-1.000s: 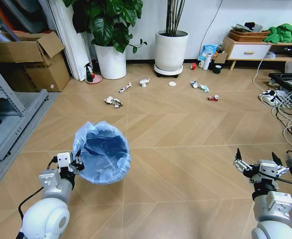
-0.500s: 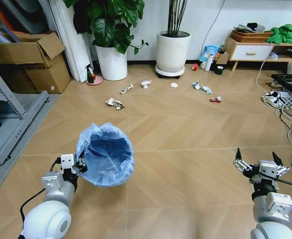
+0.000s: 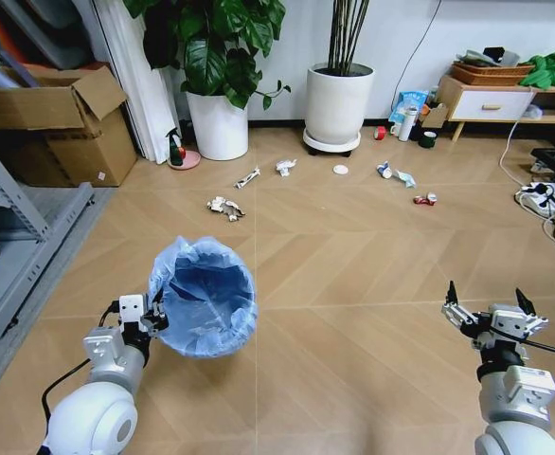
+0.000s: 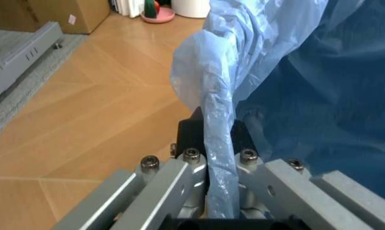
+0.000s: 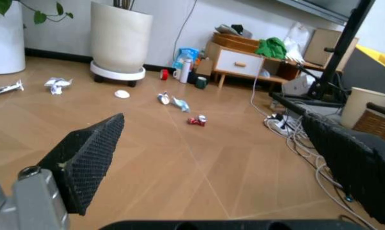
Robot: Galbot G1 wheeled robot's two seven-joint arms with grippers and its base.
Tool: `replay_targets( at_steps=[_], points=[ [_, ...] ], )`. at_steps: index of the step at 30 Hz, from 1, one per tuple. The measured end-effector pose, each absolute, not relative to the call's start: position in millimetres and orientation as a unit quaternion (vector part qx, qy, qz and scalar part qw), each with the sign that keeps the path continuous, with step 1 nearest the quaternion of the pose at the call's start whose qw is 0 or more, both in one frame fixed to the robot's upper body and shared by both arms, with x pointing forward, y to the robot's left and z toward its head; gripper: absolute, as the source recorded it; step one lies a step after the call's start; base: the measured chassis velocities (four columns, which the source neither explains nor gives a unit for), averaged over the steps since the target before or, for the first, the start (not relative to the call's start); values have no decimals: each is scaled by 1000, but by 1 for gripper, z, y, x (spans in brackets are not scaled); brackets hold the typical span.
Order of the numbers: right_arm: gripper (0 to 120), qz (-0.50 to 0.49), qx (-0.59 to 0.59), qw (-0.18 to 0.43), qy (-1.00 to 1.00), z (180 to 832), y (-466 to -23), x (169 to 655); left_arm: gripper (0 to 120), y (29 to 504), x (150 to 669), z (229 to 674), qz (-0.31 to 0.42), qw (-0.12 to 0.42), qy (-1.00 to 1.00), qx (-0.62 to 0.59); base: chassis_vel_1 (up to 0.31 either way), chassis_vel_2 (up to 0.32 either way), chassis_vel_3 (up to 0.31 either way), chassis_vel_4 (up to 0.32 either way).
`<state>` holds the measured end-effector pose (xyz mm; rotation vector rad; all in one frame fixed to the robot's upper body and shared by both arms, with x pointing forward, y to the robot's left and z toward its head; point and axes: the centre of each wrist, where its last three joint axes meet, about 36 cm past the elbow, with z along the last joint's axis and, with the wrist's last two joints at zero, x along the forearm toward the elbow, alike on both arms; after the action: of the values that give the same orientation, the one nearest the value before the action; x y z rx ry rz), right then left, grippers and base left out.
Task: Pick up the trash bin and place the garbage on the floor into it.
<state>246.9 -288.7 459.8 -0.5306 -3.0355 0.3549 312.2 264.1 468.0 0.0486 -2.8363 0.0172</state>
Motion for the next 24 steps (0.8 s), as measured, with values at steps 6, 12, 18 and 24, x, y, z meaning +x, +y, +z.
replay_targets(
  at_steps=[6, 12, 18, 24],
  points=[
    [100, 111, -170, 22, -979, 458, -288, 247, 0, 264, 312, 468, 6, 152, -988, 16, -102, 232, 120, -234],
    [100, 110, -170, 22, -979, 458, -287, 247, 0, 263, 312, 468, 6, 153, -988, 15, -106, 244, 107, -254],
    [100, 110, -168, 23, -979, 457, -287, 247, 0, 263, 311, 467, 6, 154, -988, 14, -115, 251, 130, -250],
    [100, 110, -168, 24, -979, 456, -286, 246, 0, 262, 310, 467, 6, 155, -988, 12, -86, 281, 96, -271]
  ],
)
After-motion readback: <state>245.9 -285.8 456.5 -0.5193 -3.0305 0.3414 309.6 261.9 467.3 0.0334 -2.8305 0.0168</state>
